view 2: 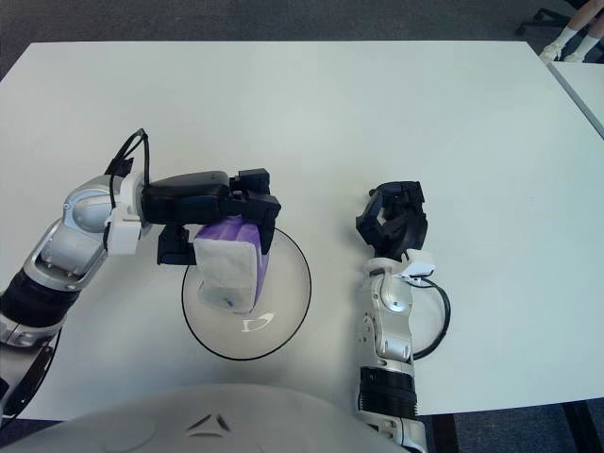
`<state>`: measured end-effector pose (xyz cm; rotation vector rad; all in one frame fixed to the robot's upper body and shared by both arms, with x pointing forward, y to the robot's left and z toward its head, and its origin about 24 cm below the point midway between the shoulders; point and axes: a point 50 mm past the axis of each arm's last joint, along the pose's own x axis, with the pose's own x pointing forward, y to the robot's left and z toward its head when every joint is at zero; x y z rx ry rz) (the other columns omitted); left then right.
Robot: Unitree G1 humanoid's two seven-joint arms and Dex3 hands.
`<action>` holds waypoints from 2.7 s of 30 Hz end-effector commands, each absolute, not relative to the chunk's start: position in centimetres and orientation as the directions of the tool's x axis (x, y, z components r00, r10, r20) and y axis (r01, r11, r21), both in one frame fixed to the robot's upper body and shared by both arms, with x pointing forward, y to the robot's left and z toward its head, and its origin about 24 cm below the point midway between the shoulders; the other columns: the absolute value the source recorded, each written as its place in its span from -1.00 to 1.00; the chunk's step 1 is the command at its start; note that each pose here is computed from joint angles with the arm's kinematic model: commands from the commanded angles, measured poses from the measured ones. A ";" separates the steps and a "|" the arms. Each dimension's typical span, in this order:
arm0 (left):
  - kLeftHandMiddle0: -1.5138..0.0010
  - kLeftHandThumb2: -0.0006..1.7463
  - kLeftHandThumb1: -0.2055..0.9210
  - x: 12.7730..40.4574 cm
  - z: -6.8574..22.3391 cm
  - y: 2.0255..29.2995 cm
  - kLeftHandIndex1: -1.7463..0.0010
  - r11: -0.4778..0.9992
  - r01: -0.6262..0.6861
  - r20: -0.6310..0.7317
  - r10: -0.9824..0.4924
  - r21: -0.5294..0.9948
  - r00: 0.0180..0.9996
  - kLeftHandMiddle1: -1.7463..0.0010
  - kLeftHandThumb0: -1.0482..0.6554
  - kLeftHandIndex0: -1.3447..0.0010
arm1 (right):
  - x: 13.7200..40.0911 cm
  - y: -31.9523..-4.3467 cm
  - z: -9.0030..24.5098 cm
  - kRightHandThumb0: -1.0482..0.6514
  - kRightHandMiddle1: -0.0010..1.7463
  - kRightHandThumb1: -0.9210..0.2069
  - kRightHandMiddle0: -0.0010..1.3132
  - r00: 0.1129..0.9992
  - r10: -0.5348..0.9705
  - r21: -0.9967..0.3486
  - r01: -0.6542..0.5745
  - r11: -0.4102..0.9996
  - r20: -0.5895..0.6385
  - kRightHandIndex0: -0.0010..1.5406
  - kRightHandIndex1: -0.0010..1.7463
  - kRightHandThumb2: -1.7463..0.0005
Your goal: Put the tissue paper into the plate.
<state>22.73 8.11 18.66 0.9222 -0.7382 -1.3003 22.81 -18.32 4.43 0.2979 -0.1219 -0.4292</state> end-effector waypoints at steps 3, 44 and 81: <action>-0.20 1.00 -0.76 22.4 18.7 7.5 -1.00 -0.041 0.369 -0.084 -0.991 0.928 0.102 -0.96 0.23 -0.01 | 20.8 -17.6 -0.3 -0.23 1.00 -0.49 -0.43 0.883 -0.411 0.328 0.467 0.821 -0.227 -0.19 0.74 -0.06; 1.00 -0.50 1.00 24.0 18.9 8.9 1.00 0.001 0.195 -0.005 -1.000 0.981 0.030 1.00 -1.00 1.00 | 21.1 -16.8 0.1 -0.25 1.00 -0.34 -0.34 0.874 -0.443 0.316 0.486 0.815 -0.202 -0.11 0.90 -0.18; 0.55 0.02 0.47 25.0 19.8 13.0 -0.78 0.428 0.210 0.341 -0.872 0.879 0.351 -0.82 -0.52 0.62 | 21.0 -17.2 -0.4 -0.24 1.00 -0.43 -0.40 0.881 -0.419 0.341 0.472 0.813 -0.220 -0.19 0.79 -0.11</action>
